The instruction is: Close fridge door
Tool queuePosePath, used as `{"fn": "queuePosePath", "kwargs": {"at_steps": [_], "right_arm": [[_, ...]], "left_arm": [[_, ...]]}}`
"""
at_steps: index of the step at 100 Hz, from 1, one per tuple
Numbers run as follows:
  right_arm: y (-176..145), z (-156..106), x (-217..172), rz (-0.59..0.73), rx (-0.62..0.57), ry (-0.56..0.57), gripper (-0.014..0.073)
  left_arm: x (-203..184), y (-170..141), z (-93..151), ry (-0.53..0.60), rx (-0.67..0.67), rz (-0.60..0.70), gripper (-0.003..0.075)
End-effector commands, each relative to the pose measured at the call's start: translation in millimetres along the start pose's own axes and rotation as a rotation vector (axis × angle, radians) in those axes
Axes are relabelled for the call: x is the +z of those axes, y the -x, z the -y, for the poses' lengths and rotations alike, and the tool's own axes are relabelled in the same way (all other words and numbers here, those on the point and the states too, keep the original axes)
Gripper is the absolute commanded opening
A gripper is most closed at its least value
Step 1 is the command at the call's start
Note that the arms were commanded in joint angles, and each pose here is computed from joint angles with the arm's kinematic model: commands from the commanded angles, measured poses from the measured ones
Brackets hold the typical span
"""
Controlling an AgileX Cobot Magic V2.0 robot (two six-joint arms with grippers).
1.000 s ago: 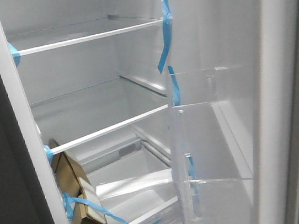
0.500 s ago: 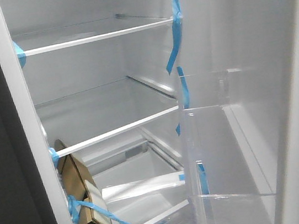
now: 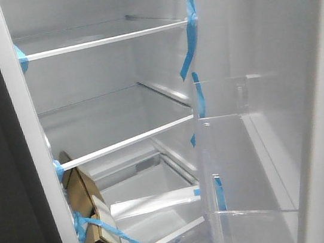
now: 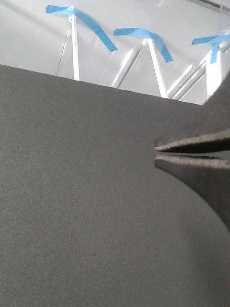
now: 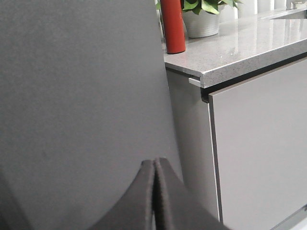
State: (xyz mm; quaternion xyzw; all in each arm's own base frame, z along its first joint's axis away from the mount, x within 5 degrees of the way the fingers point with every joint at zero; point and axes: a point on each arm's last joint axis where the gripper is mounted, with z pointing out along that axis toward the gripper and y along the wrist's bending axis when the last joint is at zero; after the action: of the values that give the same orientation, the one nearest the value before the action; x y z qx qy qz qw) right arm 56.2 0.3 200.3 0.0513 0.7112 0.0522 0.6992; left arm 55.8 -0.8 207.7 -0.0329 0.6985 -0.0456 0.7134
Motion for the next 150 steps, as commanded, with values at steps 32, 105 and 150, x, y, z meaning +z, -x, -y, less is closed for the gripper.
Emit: {"fn": "queuePosePath", "kwargs": {"at_steps": [32, 105, 150], "right_arm": [[1, 0, -1, 0.082, -0.021, 0.004, -0.0071], [178, -26, 39, 0.186, 0.894, 0.124, -0.0071], [203, -52, 73, -0.081, 1.097, 0.266, -0.0071]], "left_arm": [[0, -5, 0, -0.011, -0.008, 0.064, -0.0020], [0, -5, 0, -0.011, -0.008, 0.064, -0.0020], [0, -5, 0, -0.011, -0.008, 0.064, -0.0020]]}}
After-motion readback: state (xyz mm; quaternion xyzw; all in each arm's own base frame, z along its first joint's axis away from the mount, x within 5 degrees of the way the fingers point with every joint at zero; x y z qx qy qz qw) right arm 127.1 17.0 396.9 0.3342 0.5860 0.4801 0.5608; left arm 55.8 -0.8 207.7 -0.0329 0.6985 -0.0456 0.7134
